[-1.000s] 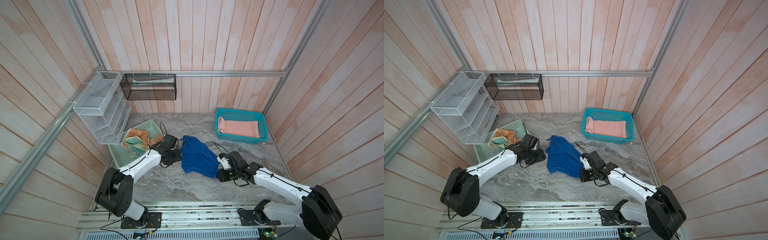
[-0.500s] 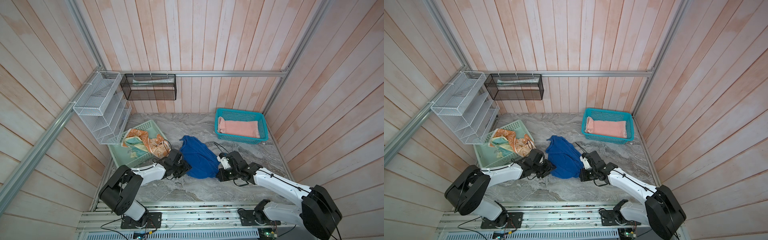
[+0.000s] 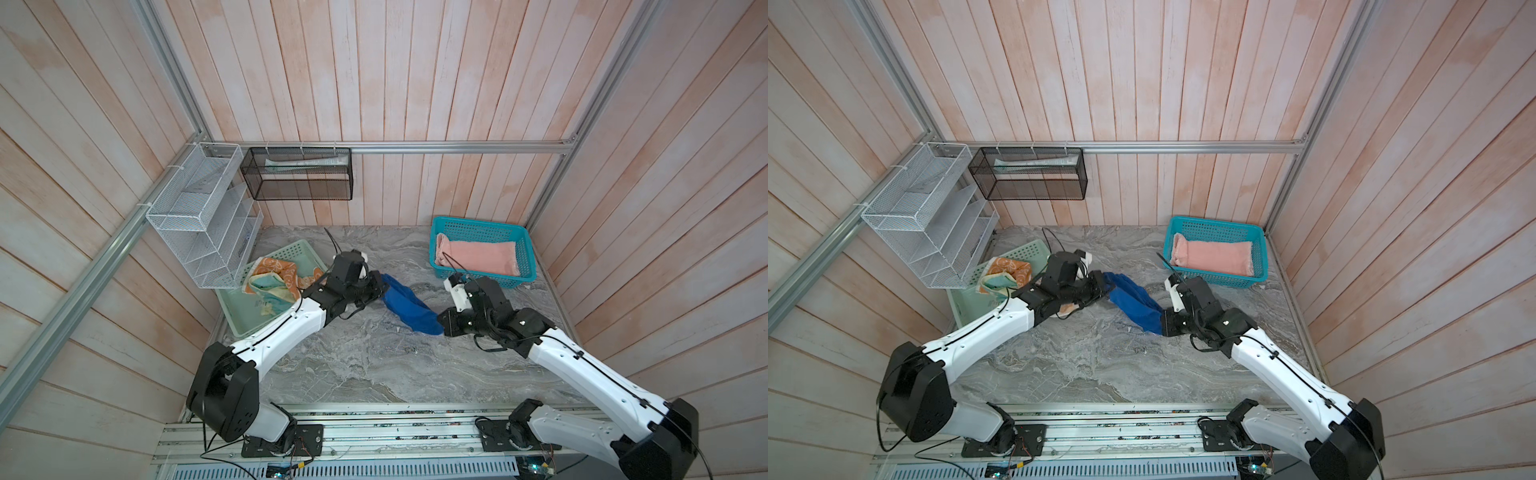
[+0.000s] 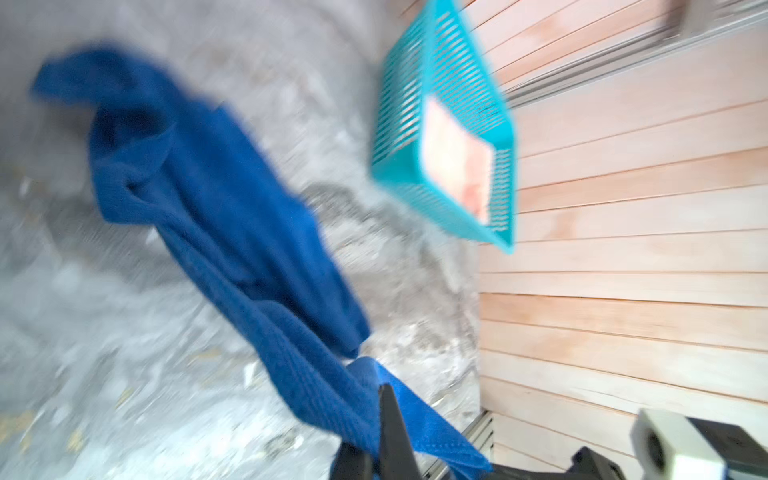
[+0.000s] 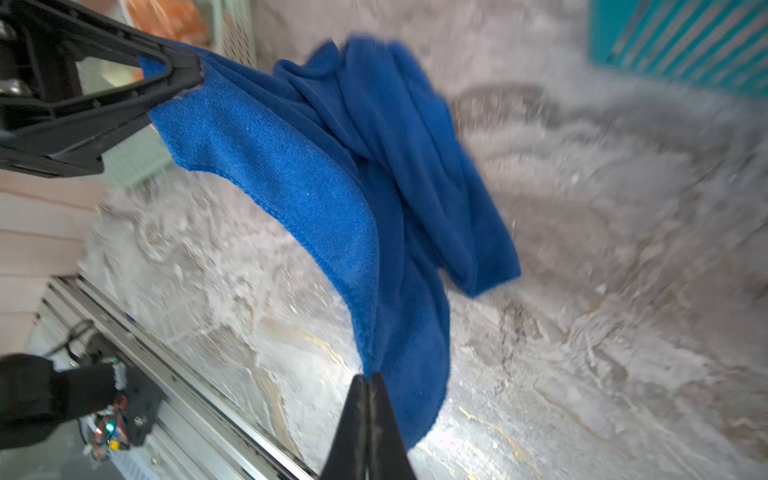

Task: Fold and stack the towels
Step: 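Lift the blue towel high with both grippers, letting it hang straight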

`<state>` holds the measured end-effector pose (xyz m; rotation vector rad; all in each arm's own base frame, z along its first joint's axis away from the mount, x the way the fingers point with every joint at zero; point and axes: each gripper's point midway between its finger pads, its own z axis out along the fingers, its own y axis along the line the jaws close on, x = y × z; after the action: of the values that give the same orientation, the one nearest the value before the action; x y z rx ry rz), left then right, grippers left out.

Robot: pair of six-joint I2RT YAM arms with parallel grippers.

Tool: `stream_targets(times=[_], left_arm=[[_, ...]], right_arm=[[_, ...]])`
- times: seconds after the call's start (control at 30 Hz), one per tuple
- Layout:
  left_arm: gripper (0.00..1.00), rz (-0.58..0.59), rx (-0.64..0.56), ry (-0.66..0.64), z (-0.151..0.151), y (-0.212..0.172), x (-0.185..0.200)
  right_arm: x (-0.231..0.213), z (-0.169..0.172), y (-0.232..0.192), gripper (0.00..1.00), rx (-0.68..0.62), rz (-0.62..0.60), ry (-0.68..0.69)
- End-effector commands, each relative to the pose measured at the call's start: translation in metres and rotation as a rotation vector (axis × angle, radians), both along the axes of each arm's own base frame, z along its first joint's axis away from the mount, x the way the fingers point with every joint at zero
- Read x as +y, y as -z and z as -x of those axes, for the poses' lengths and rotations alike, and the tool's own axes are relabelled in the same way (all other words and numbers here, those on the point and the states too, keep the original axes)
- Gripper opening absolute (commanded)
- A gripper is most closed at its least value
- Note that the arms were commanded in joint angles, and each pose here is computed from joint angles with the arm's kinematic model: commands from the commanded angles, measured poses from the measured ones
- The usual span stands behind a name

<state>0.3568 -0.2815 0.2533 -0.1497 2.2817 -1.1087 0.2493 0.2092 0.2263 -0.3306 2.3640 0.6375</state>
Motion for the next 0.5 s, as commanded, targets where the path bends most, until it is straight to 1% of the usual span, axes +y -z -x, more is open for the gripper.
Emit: stream_targets(times=[0.0,0.07,0.13,0.23,0.33,0.37,0.47], left_arm=[[0.00,-0.111,-0.266,0.068,0.010,-0.089,-0.002],[0.00,-0.134,-0.397,0.068,0.020,-0.140,-0.006],[0.00,-0.133,-0.510,0.075,0.033,-0.182,-0.008],[0.00,-0.131,-0.630,0.094,0.056,-0.234,-0.008],[0.00,-0.119,-0.706,0.124,0.080,-0.275,-0.007],[0.00,-0.109,-0.713,0.135,0.086,-0.284,-0.005],[0.00,-0.100,-0.728,0.132,0.095,-0.299,0.005]], right_arm=[[-0.029,-0.012,-0.074,0.00,-0.219,0.088,0.072],[-0.038,-0.019,-0.128,0.00,-0.368,0.096,0.089],[-0.045,-0.022,-0.176,0.00,-0.480,0.106,0.106],[-0.055,-0.023,-0.239,0.00,-0.596,0.125,0.130],[-0.066,-0.018,-0.288,0.00,-0.682,0.130,0.160],[-0.071,-0.015,-0.303,0.00,-0.707,0.125,0.173],[-0.078,-0.009,-0.330,0.00,-0.741,0.104,0.194]])
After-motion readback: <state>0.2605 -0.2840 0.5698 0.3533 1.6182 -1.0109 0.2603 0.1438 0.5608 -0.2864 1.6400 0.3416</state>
